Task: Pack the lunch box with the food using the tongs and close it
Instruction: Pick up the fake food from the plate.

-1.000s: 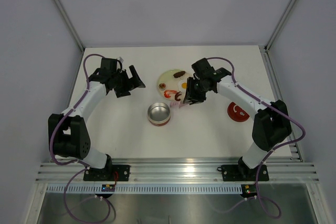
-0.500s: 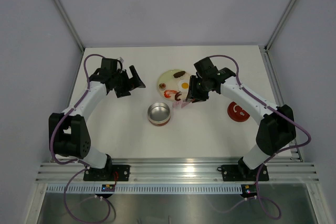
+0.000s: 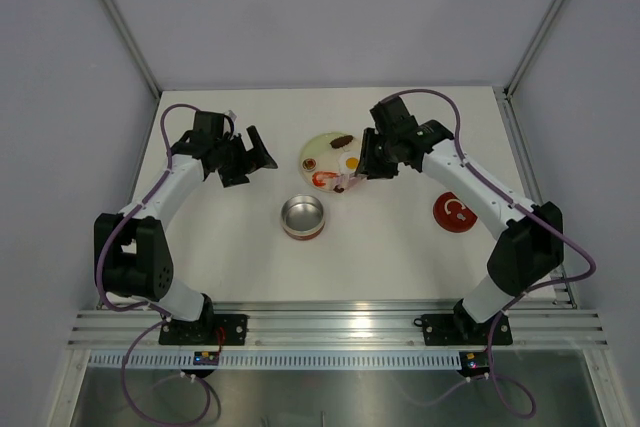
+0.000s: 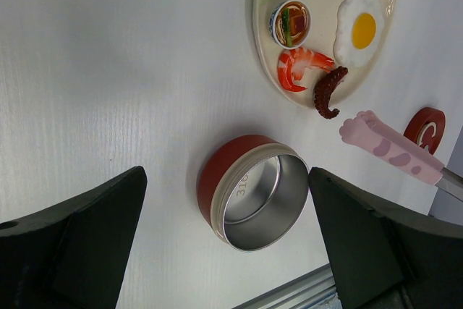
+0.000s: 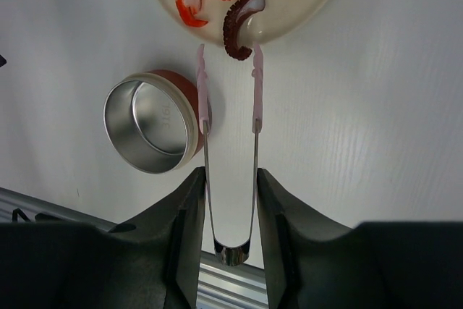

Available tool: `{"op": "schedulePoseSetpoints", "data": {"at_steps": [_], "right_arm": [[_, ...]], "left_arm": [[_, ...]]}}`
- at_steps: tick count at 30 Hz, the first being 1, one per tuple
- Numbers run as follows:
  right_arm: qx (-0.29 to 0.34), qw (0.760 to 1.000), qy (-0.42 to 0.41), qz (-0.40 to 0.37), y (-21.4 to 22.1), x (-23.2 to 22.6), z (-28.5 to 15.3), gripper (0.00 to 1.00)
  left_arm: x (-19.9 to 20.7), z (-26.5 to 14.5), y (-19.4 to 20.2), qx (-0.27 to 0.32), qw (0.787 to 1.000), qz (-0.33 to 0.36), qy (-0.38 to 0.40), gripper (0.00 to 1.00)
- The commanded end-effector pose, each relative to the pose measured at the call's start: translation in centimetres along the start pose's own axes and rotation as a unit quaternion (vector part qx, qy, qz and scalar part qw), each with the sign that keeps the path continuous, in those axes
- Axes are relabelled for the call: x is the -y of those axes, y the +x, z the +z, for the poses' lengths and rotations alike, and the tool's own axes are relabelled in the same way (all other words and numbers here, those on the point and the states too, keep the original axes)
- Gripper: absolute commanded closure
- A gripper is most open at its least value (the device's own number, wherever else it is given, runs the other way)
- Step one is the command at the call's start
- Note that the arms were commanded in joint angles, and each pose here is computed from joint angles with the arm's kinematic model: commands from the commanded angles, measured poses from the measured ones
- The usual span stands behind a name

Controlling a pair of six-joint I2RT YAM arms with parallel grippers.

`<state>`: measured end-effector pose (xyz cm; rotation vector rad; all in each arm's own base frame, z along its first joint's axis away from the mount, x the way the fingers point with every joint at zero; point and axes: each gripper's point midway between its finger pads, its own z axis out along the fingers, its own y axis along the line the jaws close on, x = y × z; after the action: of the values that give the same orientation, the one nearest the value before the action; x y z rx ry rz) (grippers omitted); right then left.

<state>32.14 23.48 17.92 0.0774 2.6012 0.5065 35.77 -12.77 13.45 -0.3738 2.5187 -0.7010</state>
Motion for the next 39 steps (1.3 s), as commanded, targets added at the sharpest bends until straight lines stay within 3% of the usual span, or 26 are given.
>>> {"op": "schedulePoseSetpoints", "data": {"at_steps": [1, 30, 35, 39], "right_arm": [[0.035, 0.999, -0.006, -0.011, -2.4, -1.4, 0.0, 0.61], [-0.002, 1.0, 0.006, -0.024, -1.2, -1.5, 4.6, 0.62], [-0.003, 1.0, 0.01, -0.027, -1.1, -1.3, 4.6, 0.7], [0.001, 1.0, 0.009, -0.028, -1.2, -1.4, 4.2, 0.81]], "left_arm": [[0.4, -0.1, -0.4, 0.009, 1.0, 0.012, 0.009, 0.01], [0.1, 0.6, -0.2, 0.002, 1.0, 0.007, 0.006, 0.01], [0.1, 0.6, -0.2, 0.001, 1.0, 0.007, 0.007, 0.01], [0.1, 0.6, -0.1, 0.0, 1.0, 0.008, 0.006, 0.01]]}}
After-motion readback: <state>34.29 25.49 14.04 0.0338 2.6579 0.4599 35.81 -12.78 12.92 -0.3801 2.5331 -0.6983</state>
